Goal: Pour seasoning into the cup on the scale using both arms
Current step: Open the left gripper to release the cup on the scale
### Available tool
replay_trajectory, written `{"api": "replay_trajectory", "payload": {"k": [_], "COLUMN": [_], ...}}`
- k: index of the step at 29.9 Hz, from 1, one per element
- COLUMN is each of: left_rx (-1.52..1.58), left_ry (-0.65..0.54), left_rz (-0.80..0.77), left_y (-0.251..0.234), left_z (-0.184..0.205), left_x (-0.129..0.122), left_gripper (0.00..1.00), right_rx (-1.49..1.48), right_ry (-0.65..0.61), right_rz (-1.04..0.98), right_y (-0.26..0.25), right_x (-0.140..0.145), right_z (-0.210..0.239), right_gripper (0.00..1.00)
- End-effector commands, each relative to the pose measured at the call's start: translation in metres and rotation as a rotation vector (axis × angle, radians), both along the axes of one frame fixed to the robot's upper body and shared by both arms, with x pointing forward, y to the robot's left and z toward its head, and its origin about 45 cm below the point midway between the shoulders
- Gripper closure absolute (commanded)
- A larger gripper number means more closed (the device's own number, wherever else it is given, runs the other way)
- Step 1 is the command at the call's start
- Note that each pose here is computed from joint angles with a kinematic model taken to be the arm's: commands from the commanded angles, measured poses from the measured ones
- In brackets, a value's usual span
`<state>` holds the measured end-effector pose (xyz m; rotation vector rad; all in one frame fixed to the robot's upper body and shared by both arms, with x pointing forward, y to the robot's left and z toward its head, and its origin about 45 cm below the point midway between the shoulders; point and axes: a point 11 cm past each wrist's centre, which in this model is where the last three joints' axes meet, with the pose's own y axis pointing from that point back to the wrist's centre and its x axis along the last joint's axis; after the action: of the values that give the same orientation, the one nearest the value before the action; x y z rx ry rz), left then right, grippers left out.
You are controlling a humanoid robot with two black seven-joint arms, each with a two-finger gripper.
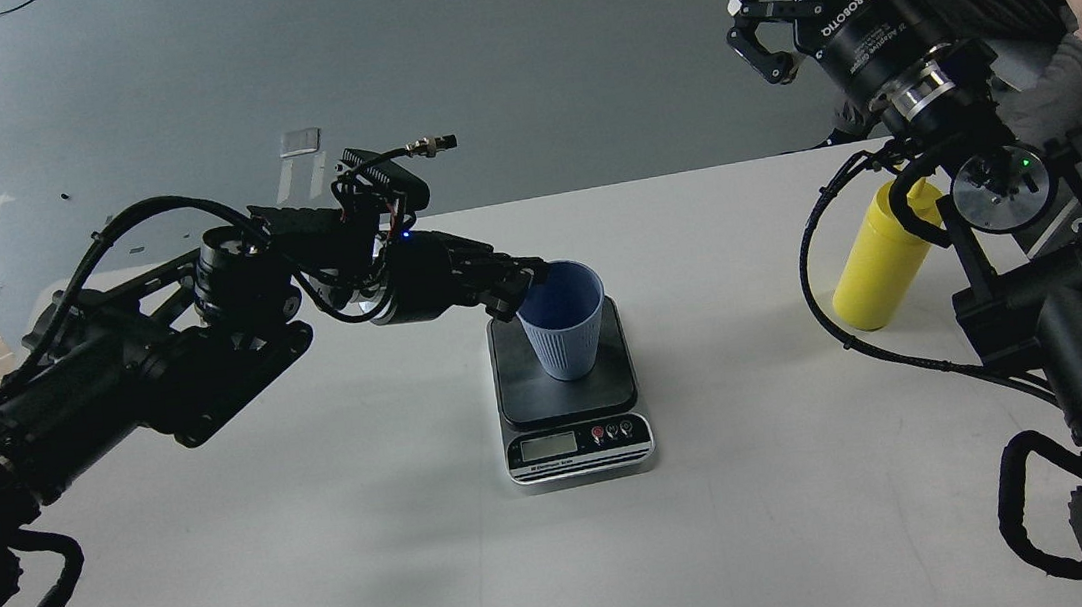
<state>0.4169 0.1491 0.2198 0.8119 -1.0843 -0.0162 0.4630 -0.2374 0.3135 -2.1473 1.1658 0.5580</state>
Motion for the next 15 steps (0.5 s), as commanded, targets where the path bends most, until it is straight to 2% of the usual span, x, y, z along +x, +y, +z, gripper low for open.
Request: {"api": "replay_trajectory", "payload": {"k": [1, 9, 15], "left_rx": [-0.002, -0.006, -0.01], "left_ry": [0.001, 0.007, 0.006], "left_rz": [0.001, 0.003, 0.005], "left_y": [0.0, 0.0, -0.0001], "left_z": [0.0, -0.0004, 0.0004], "left_x": [0.0, -0.0004, 0.0], "left_gripper": [1.0, 0.99, 0.8], "right_rx": [-0.001, -0.001, -0.001], "right_ry": [0.002, 0.001, -0.001], "right_rz": [0.001, -0.001, -0.001], "right_y": [0.0002, -0.0008, -0.0007], "right_x": [0.0, 0.0001, 0.0], "right_z": [-0.0005, -0.0003, 0.0002], "right_gripper": [0.0, 0.0, 0.0]}}
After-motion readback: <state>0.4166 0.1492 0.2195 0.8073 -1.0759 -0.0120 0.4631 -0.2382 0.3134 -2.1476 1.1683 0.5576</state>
